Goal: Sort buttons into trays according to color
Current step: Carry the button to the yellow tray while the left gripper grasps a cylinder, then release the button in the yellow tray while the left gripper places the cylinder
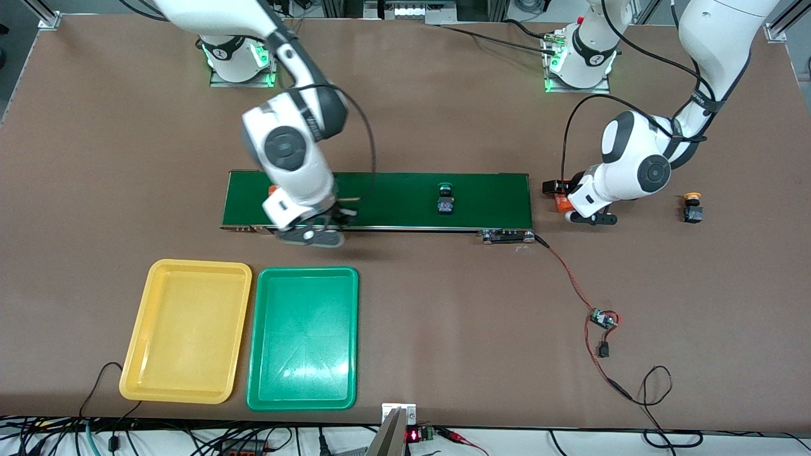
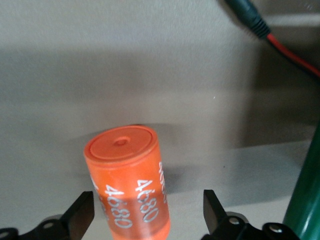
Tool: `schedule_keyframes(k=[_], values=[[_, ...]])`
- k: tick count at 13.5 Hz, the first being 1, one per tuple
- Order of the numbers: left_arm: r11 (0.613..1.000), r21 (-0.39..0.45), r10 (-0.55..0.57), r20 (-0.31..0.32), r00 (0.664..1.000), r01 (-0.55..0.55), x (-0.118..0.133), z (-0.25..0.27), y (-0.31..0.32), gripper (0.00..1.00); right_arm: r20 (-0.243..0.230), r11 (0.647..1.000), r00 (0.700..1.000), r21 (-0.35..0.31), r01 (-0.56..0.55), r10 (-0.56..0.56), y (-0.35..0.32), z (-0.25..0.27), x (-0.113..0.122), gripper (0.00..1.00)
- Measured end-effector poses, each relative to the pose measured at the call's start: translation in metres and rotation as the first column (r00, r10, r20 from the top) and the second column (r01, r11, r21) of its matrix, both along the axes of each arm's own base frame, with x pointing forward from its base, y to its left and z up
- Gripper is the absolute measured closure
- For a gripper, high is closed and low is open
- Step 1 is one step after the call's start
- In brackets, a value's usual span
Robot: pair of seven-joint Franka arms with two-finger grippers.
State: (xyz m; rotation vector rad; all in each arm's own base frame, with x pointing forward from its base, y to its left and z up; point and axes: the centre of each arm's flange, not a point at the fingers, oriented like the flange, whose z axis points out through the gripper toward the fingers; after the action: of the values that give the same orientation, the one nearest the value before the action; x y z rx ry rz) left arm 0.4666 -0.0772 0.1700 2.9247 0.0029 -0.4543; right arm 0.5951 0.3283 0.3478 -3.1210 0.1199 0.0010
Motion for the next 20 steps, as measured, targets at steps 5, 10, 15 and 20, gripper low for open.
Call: schedule_keyframes(k=[5,10,15,20], values=[[1.0,0.006,-0.001,-0.002,1.0,0.001,-0.004,0.001,0.001,0.48,-0.024,0.998,0.998,-0.002,-0.056,0.056,-0.133,0.029,0.059,0.66],[0.997,0.024,-0.071,0.089,0.993,0.07,0.04,0.071,-0.01,0.49,-0.046,0.992,0.991,0.007,-0.127,0.128,-0.268,0.005,0.09,0.66],[0.927,-0.016,-0.369,0.119,0.922,0.374,0.05,0.124,-0.089,0.49,-0.011,0.987,0.987,0.01,-0.162,0.162,-0.31,-0.048,0.116,0.66],[0.673,-0.066,-0.714,0.206,0.67,0.737,0.03,0.125,-0.146,0.49,0.059,0.984,0.982,-0.024,-0.176,0.177,-0.341,-0.128,0.129,0.66]])
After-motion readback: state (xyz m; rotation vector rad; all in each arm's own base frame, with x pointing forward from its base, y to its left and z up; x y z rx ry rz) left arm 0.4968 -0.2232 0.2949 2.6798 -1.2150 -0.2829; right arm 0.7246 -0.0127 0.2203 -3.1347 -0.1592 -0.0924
